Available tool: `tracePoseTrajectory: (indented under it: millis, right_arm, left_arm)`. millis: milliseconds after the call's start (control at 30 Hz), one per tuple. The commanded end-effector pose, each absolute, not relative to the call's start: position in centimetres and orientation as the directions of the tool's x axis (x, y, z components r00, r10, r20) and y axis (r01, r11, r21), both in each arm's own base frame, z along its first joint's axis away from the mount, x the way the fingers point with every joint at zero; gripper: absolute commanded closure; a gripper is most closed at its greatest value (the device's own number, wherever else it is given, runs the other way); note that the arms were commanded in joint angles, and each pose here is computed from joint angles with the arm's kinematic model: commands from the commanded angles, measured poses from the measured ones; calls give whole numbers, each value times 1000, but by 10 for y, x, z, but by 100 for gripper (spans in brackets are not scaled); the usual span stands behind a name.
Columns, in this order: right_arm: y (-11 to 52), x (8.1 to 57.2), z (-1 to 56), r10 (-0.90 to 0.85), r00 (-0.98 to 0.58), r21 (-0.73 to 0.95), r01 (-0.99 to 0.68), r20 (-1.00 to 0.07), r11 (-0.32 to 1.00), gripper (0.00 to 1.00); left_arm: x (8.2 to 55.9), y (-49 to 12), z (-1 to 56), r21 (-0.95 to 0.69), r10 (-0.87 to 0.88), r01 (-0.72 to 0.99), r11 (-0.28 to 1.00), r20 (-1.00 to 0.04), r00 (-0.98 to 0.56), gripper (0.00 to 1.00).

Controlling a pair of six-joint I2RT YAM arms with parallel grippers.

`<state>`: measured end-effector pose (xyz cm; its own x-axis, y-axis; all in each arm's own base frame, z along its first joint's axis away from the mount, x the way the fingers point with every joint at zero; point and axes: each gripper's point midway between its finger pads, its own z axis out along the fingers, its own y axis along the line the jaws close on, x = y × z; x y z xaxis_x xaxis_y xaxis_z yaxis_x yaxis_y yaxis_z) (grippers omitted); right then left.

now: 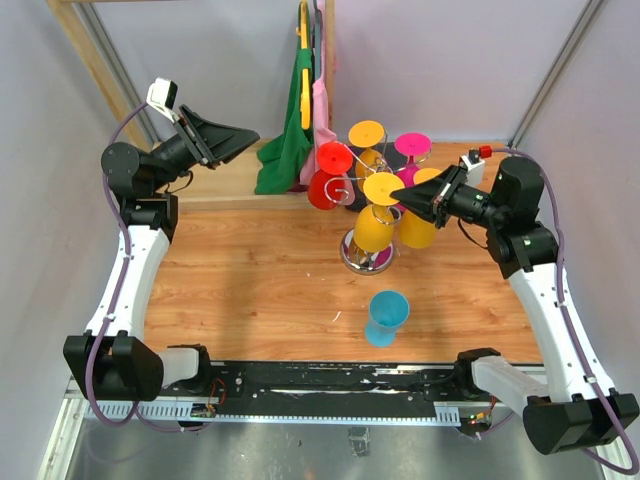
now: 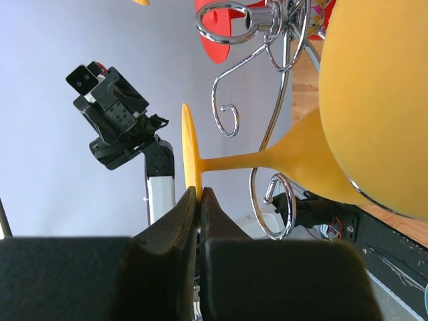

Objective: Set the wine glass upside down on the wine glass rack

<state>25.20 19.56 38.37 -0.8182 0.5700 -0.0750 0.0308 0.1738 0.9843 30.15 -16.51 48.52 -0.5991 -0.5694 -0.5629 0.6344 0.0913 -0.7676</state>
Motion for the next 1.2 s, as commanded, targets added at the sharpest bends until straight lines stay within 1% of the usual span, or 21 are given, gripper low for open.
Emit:
tracePoseTrajectory:
  millis: [0,400,767,1167]
  right_arm:
    - [194,242,408,543,-818,979,-110,-188,173,99]
    - [190,228,406,547,-809,972,-128,-217,196,99]
    - [191,222,392,529,-825,973,-108,-201,202,99]
    - [189,216,383,528,-824,970,-104,-208,220,99]
  left_arm:
    - [298,-163,497,-732,-569,674,103,-599,-563,49]
    - [297,-163,495,-735,-572,670,104,-596,-564,49]
    - [296,-163,494,-737,-574,668,103,-593,-566,50]
    - [292,-163,494,-736,-571,669,105,-595,-565,50]
